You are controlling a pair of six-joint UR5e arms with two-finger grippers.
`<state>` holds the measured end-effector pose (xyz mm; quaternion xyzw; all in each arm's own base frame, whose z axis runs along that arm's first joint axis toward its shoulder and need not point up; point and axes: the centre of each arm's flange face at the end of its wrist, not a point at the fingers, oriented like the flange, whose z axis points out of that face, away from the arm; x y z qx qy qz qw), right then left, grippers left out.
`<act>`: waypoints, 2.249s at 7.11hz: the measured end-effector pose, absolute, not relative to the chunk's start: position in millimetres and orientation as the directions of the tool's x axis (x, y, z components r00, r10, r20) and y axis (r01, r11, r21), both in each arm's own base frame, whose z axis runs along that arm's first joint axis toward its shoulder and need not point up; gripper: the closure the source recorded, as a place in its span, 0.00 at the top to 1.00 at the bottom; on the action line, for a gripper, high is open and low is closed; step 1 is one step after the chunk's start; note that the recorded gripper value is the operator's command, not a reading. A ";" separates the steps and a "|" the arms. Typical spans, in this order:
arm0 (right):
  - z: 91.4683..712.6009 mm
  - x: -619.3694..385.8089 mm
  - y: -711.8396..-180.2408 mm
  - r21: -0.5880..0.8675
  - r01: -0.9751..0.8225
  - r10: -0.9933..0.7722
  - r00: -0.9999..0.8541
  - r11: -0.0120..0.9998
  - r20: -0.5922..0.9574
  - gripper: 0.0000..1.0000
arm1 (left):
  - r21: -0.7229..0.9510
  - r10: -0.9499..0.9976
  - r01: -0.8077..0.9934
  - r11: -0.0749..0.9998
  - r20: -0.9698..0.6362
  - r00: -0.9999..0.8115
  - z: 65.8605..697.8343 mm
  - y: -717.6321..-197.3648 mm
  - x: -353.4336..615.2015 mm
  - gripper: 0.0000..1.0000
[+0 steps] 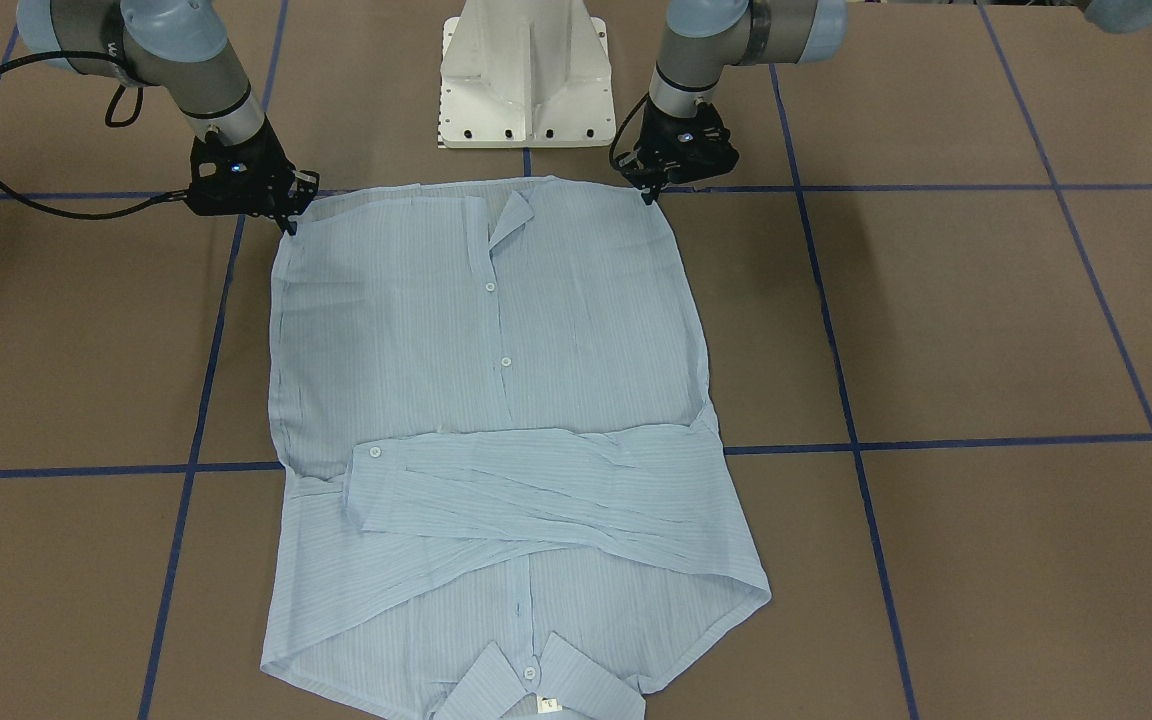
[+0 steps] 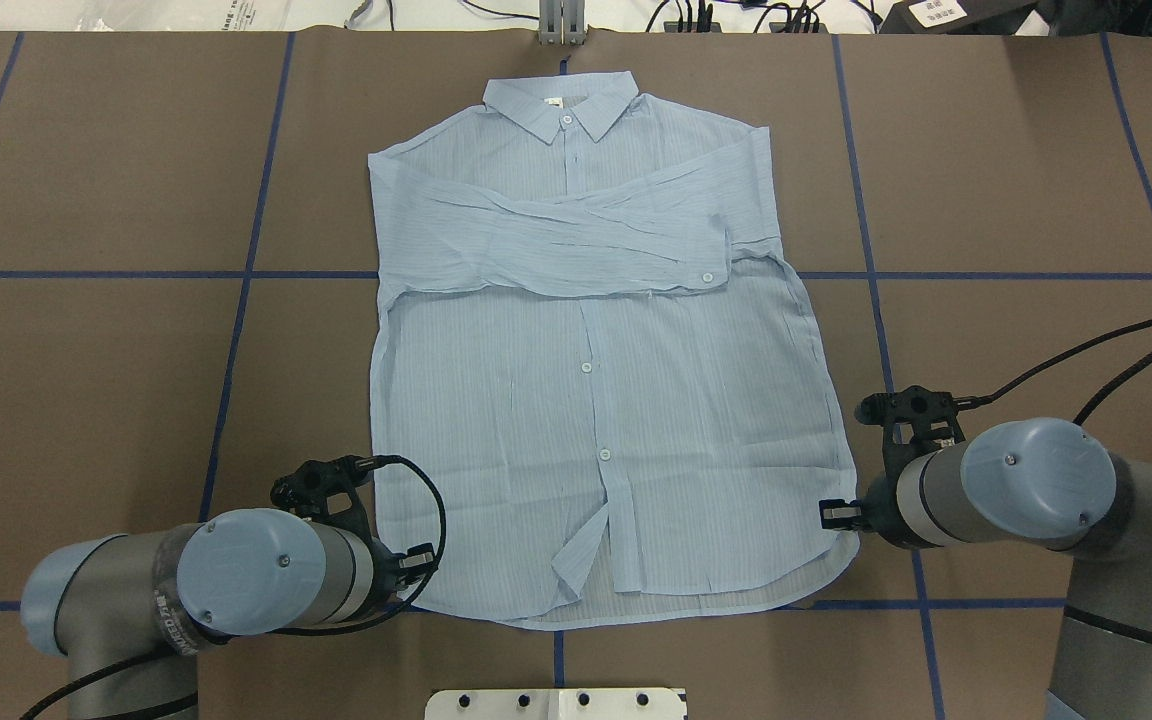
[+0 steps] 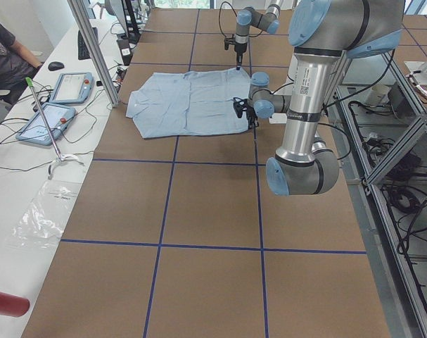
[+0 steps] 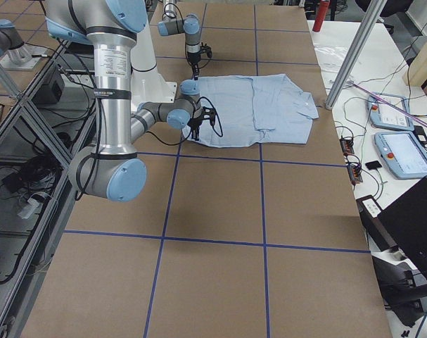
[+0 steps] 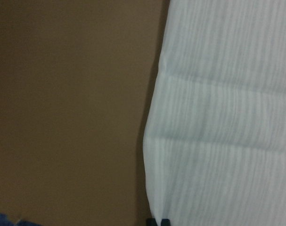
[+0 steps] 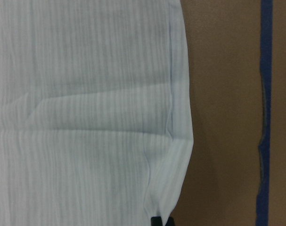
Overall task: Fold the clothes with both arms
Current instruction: 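Position both grippers at the hem corners nearest the robot and grasp, then lift the hem with both grippers and fold it toward the collar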
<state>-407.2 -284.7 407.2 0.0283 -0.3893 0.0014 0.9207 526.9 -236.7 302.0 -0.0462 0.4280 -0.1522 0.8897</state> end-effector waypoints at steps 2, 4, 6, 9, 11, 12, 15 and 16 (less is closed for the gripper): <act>398.9 -405.1 -293.9 0.057 -0.044 -0.011 0.686 0.997 0.728 0.00 | -0.217 -0.311 0.230 0.949 -0.766 0.562 287.2 -238.0 515.4 0.00; 385.7 -394.8 -314.7 0.041 -0.071 0.016 0.660 0.997 0.751 0.00 | -0.212 -0.313 0.241 0.947 -0.774 0.550 282.3 -249.0 506.2 0.00; 378.9 -374.0 -340.2 0.004 -0.085 0.051 0.634 0.996 0.772 0.00 | -0.200 -0.310 0.253 0.947 -0.778 0.546 282.1 -262.5 498.8 0.00; 370.1 -357.9 -362.8 -0.012 -0.112 0.079 0.610 0.994 0.788 0.00 | -0.188 -0.289 0.238 0.953 -0.799 0.527 273.0 -293.0 473.5 0.00; 357.1 -346.8 -380.4 -0.024 -0.129 0.096 0.582 0.991 0.808 0.00 | -0.194 -0.285 0.230 0.954 -0.825 0.488 255.7 -318.8 443.2 0.00; 350.6 -339.2 -396.0 -0.037 -0.143 0.113 0.565 0.989 0.818 0.00 | -0.206 -0.294 0.232 0.951 -0.835 0.466 247.0 -332.6 429.0 0.00; 330.1 -313.5 -465.4 -0.081 -0.207 0.178 0.510 0.975 0.842 0.00 | -0.219 -0.320 0.276 0.936 -0.857 0.404 225.8 -373.4 395.0 0.00; 319.4 -309.5 -490.1 -0.082 -0.234 0.191 0.495 0.969 0.848 0.00 | -0.214 -0.326 0.303 0.929 -0.862 0.388 218.6 -391.2 387.9 0.00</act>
